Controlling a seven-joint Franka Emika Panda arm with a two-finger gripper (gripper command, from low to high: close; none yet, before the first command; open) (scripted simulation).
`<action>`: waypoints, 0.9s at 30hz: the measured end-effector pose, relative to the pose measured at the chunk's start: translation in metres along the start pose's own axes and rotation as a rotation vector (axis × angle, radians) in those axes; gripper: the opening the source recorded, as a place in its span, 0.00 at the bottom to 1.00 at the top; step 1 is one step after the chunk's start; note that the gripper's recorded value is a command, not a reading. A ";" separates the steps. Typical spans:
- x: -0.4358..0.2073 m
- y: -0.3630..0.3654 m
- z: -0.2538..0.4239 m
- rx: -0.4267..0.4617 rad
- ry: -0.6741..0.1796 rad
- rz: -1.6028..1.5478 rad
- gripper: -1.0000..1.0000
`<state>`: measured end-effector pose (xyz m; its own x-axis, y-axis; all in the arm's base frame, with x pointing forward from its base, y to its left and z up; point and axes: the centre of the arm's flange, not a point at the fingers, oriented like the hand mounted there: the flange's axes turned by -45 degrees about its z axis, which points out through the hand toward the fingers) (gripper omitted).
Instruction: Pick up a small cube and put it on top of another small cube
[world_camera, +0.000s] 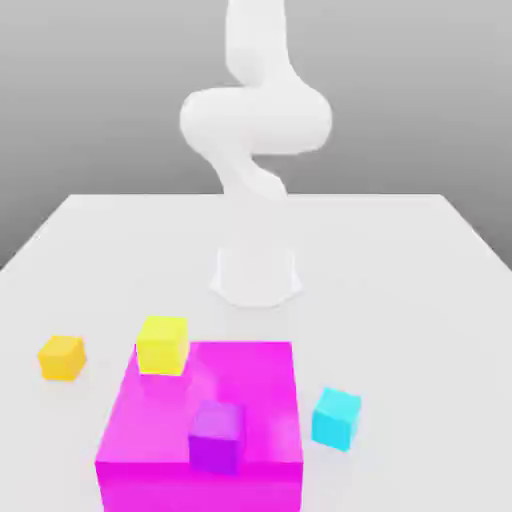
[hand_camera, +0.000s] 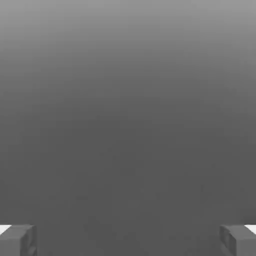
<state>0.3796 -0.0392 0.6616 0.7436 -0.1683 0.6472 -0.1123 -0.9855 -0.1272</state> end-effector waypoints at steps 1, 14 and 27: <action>-0.003 0.020 0.027 0.002 -0.037 0.074 0.50; -0.176 0.233 0.246 -0.239 -0.383 0.951 0.50; -0.366 0.340 0.265 -0.668 -0.437 1.466 0.50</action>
<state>0.2435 -0.3072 0.1822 -0.1364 -0.9905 0.0186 -0.9907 0.1364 0.0008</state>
